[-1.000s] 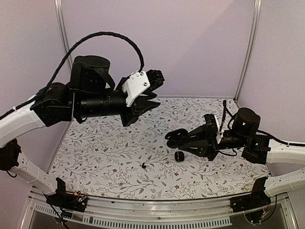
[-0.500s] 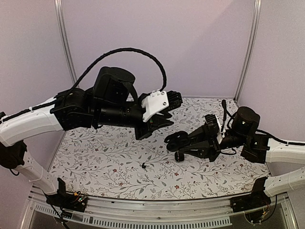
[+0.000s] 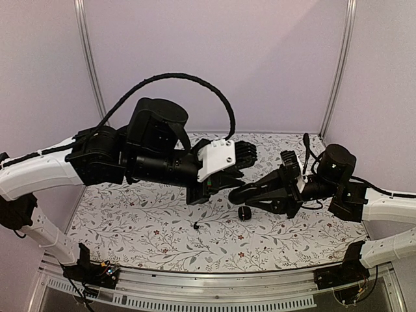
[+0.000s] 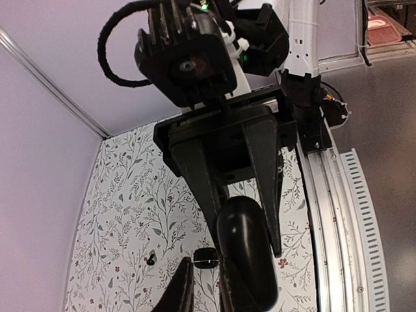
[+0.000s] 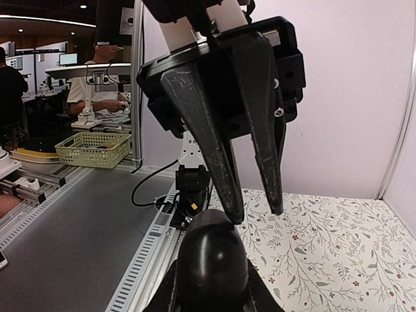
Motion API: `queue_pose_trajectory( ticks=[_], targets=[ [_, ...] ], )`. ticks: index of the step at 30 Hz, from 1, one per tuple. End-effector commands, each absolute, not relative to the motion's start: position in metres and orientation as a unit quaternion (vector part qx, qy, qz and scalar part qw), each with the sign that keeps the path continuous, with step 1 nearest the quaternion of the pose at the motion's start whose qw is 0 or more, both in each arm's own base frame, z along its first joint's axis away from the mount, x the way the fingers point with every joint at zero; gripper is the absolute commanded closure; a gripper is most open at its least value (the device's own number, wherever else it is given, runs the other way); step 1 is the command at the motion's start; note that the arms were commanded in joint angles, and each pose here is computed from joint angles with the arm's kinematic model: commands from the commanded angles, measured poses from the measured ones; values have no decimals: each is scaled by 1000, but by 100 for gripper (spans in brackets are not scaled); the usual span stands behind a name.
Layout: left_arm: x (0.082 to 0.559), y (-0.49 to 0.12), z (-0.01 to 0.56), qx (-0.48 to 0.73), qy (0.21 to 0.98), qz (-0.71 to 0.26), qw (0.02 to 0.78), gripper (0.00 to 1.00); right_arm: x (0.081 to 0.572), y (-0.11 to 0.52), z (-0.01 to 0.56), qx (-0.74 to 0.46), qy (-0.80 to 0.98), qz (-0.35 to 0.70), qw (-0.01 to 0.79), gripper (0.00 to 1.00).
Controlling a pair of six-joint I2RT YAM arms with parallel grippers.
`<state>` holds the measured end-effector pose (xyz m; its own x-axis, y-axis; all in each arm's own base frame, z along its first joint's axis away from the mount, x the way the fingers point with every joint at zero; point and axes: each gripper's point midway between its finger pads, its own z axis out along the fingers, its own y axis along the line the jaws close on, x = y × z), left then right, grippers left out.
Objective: Insert the wireless bluetooth earbuds into the charging case
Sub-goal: Close the charging case with the earbuds inside, then place the charging case with the earbuds at the center of the board.
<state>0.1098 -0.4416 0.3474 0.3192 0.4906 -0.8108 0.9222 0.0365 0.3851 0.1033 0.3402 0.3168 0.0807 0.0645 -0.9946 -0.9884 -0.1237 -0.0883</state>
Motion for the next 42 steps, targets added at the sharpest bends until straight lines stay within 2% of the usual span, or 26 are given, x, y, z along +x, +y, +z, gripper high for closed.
queue_pose_trajectory(
  ticks=[1, 4, 9, 12, 17, 21, 28, 36, 42],
  targets=[
    [96, -444, 351, 670, 523, -234, 472, 86, 110, 338, 335, -519, 420, 529, 523, 100],
    [107, -442, 352, 658, 534, -213, 486, 82, 111, 338, 334, -518, 422, 530, 522, 100],
    [132, -415, 379, 602, 552, -224, 532, 61, 137, 337, 323, -473, 471, 528, 525, 100],
    [155, -394, 387, 554, 573, -237, 556, 43, 177, 340, 305, -415, 550, 526, 499, 100],
    [200, -364, 380, 466, 627, -234, 579, 26, 267, 330, 249, -315, 696, 472, 440, 100],
    [234, -348, 351, 416, 675, -219, 569, 18, 329, 288, 205, -210, 764, 447, 416, 100],
    [258, -336, 326, 384, 706, -210, 557, 11, 376, 250, 136, -133, 828, 416, 350, 95],
    [258, -328, 324, 373, 702, -220, 565, 9, 393, 239, 85, -116, 859, 402, 294, 83],
    [255, -322, 321, 368, 705, -220, 566, 9, 401, 231, 60, -106, 877, 381, 273, 80]
  ],
)
